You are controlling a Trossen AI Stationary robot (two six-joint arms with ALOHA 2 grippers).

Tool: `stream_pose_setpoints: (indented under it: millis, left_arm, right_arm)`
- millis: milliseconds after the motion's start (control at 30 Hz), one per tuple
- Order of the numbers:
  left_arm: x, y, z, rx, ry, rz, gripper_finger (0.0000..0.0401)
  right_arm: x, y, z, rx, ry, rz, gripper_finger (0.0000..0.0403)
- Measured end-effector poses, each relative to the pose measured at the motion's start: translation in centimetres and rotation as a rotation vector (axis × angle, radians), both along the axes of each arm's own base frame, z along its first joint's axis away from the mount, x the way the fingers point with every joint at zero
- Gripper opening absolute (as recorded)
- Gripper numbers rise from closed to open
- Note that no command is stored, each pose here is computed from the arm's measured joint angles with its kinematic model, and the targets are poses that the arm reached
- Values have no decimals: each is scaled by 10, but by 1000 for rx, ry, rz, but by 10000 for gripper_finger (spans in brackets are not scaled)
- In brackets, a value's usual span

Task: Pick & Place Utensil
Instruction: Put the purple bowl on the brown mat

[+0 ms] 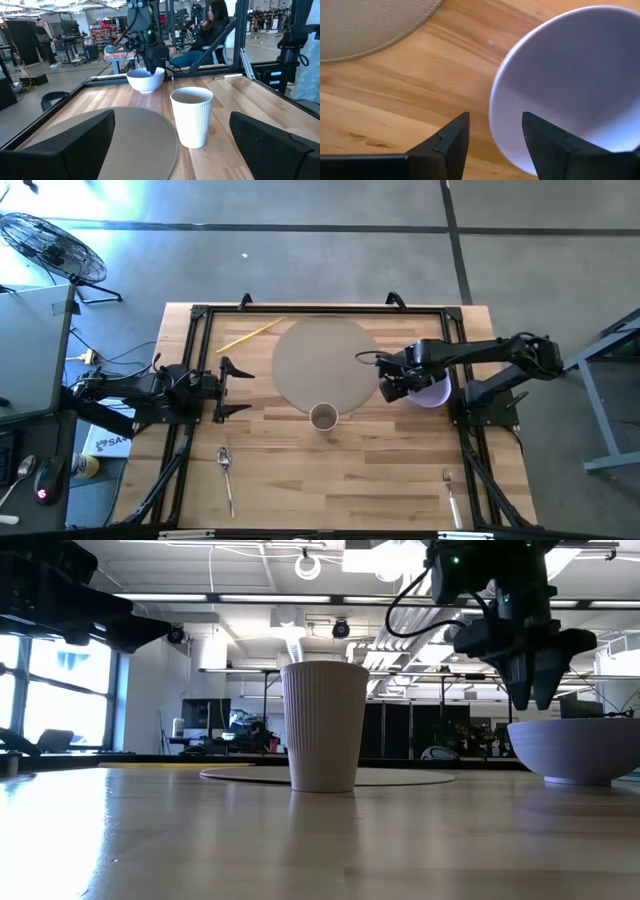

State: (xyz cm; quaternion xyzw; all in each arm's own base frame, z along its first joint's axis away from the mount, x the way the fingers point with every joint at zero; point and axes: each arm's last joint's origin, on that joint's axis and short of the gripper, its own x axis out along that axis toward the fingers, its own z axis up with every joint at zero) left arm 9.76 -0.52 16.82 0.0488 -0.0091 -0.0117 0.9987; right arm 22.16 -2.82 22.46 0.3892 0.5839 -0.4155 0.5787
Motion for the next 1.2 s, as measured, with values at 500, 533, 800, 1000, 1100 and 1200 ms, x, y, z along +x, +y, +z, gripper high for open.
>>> stream_pose_setpoints:
  millis: [500, 533, 800, 1000, 1100, 1200]
  left_arm:
    - [0, 0, 0, 0, 0, 0, 387]
    - [0, 0, 0, 0, 0, 0, 387]
    - [0, 0, 0, 0, 0, 0, 387]
    - [0, 0, 0, 0, 0, 0, 387]
    - [0, 0, 0, 0, 0, 0, 387]
    - [0, 0, 0, 0, 0, 0, 387]
  right_arm:
    - [2, 10, -24, -73, -58, -26, 163]
    - [0, 10, -28, -71, -50, -26, 160]
    - [-6, 11, -35, -31, -15, -22, 123]
    - [-6, 11, -35, -22, -4, -8, 69]
    - [-6, 11, -35, -13, -5, -10, 36]
    - [-7, 11, -35, -8, -3, -11, 10]
